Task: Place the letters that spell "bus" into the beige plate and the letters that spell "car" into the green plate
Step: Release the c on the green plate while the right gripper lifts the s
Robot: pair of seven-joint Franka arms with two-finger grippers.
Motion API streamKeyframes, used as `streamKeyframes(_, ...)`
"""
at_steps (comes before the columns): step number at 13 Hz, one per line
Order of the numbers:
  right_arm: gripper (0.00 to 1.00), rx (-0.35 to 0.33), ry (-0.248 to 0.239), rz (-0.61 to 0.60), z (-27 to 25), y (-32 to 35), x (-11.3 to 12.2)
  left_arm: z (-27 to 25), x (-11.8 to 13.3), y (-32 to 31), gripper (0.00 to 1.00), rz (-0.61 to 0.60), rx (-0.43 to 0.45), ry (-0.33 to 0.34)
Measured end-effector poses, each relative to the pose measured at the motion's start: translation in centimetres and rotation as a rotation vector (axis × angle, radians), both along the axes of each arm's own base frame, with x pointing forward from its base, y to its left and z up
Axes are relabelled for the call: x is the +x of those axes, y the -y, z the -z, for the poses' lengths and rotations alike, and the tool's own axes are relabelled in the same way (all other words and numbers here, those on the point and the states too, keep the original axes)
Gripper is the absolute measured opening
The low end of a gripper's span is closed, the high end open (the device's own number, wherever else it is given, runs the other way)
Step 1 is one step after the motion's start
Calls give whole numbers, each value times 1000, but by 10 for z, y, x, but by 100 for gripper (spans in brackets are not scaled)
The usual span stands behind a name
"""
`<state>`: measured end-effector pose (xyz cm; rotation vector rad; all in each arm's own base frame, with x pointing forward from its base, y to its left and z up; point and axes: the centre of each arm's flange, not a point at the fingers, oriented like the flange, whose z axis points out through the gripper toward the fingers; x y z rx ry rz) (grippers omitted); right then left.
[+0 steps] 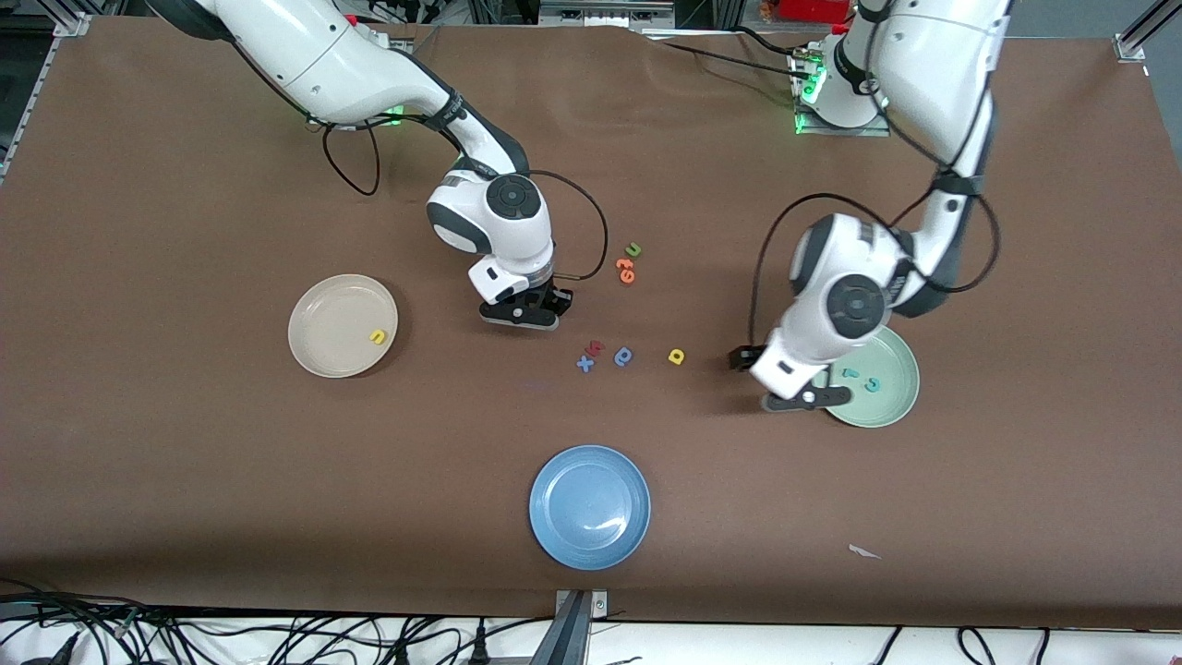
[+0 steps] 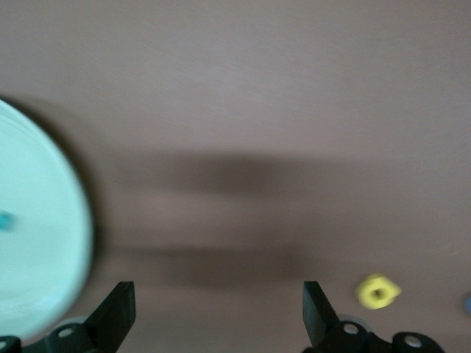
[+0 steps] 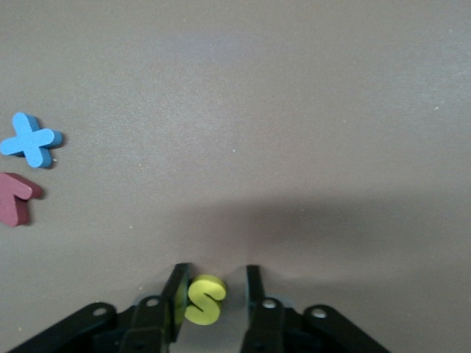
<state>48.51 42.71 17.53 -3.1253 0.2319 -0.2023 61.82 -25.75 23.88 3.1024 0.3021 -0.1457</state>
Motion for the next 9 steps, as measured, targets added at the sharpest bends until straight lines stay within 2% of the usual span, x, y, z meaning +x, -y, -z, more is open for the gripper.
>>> streamKeyframes(1, 26, 0, 0, 5, 0, 0, 0, 7, -1, 21, 100, -47, 3, 0)
streamKeyframes(3, 23, 0, 1, 9, 0, 0, 0, 21, -3, 48, 100, -118, 11, -2)
streamKeyframes(6, 23, 0, 1, 12, 0, 0, 0, 36, 4, 69, 100, -269, 18, 5)
streamKeyframes(9, 23, 2, 8, 17, -3, 3, 5, 45, 7, 79, 98, -404, -16, -28)
